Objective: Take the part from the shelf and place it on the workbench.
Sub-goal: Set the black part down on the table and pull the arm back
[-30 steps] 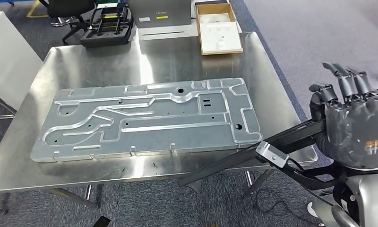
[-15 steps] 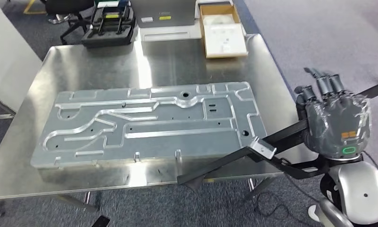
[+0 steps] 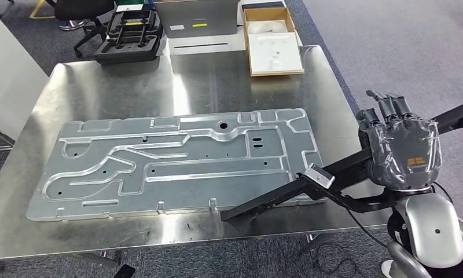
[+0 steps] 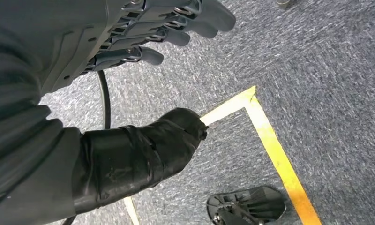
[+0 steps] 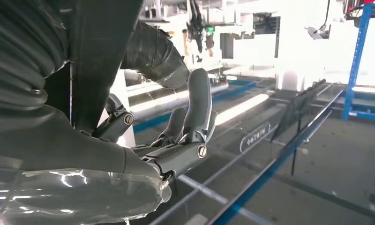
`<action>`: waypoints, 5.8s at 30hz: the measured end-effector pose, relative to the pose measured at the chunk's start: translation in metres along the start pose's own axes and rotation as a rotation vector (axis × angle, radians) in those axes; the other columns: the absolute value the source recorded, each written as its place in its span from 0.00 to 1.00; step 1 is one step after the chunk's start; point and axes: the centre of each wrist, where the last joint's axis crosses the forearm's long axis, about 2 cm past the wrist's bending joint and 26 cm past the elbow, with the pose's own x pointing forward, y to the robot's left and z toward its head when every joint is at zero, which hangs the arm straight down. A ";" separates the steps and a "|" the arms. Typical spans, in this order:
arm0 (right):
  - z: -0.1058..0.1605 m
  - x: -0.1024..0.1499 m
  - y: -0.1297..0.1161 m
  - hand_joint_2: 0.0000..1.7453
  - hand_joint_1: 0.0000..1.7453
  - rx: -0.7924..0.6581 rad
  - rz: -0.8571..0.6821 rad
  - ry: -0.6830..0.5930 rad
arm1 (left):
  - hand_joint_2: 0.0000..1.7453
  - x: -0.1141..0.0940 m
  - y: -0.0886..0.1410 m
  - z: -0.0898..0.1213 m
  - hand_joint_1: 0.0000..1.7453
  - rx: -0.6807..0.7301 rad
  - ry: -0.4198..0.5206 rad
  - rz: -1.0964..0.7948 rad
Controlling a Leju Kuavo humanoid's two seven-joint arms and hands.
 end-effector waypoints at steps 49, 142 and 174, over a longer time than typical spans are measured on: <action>0.039 -0.105 0.063 1.00 1.00 0.287 -0.208 0.509 | 1.00 -0.002 0.000 0.001 0.00 0.008 -0.062 0.042; 0.007 -0.091 0.049 0.00 0.00 0.653 0.179 0.459 | 0.00 -0.004 0.004 0.001 0.00 0.105 0.012 0.067; 0.009 -0.088 0.036 0.00 0.00 0.266 0.191 0.400 | 0.00 -0.003 0.004 0.000 0.00 0.116 -0.011 0.075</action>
